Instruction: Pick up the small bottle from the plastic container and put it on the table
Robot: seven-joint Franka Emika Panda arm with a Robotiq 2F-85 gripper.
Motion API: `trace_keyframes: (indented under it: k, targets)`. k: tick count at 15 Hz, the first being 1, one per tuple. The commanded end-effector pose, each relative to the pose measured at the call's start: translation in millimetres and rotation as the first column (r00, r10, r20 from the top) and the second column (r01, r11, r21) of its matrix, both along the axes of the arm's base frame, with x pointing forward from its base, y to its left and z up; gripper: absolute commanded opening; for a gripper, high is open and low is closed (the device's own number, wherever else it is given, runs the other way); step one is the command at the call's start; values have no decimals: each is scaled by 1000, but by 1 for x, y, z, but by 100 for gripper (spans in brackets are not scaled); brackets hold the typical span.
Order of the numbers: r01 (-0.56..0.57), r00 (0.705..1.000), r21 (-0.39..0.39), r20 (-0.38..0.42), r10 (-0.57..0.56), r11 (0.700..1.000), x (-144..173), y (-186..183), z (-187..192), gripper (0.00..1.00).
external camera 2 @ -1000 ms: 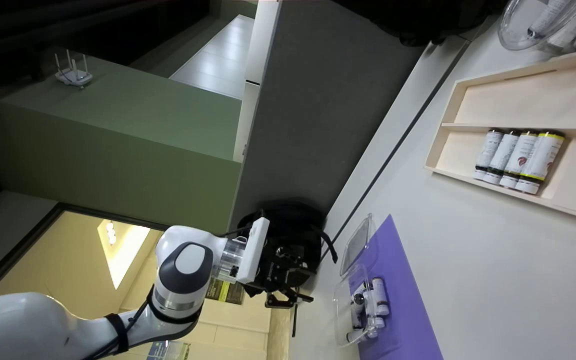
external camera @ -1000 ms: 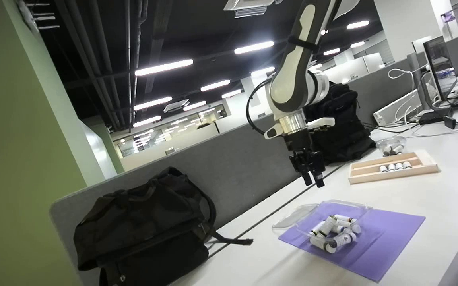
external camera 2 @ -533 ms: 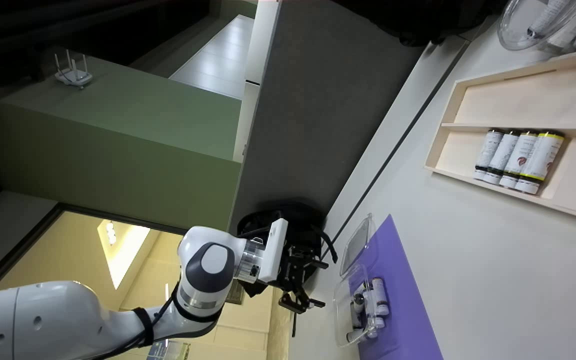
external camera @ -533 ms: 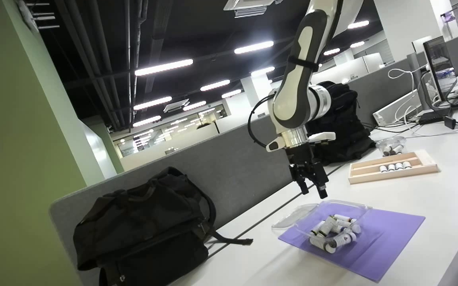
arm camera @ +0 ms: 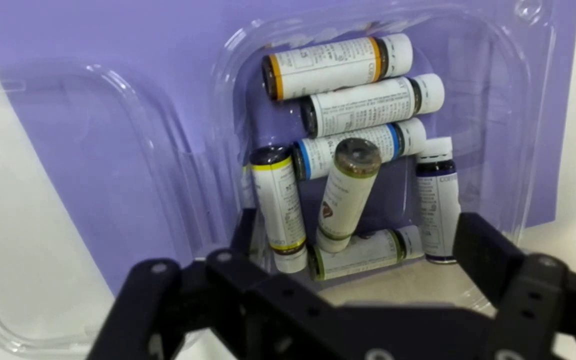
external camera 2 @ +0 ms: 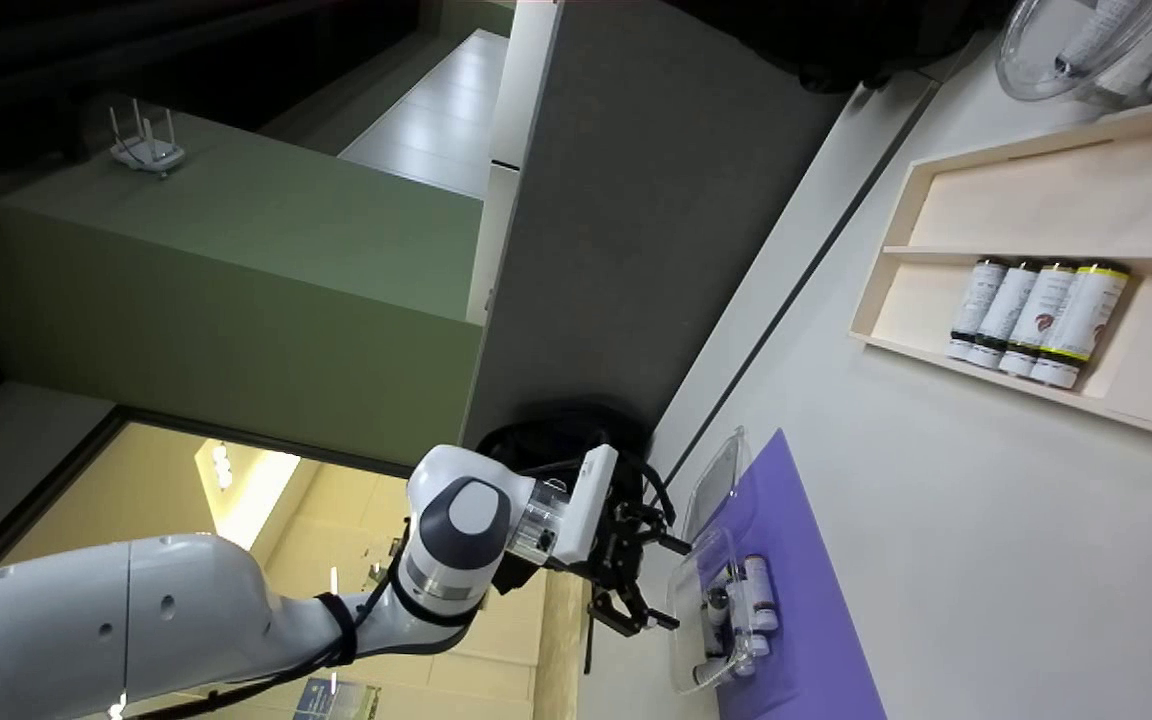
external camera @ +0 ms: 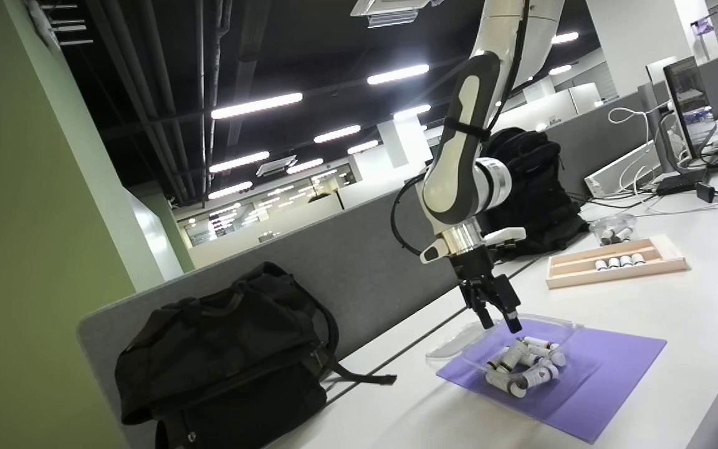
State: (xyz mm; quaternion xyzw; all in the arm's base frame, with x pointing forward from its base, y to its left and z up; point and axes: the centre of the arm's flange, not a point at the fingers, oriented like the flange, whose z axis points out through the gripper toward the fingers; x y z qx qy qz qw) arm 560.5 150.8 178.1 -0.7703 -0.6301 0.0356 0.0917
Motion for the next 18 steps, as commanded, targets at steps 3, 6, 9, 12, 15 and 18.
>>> trace_keyframes:
  k: [3, 6, 9, 12, 15, 18]
  targets:
    - [15, 998, -19, -68, -17, 1000, 14, 6, -3, 100]
    - [4, 996, -26, -94, -6, 1000, 11, 9, -5, 100]
    - [-4, 994, -26, -113, 1, 1000, 12, 13, -10, 100]
    - [-10, 992, -29, -123, 7, 1000, 14, 16, -18, 100]
    - [-18, 992, -30, -128, 14, 999, 17, 20, -26, 100]
    - [-24, 989, -34, -144, 19, 999, 20, 22, -35, 100]
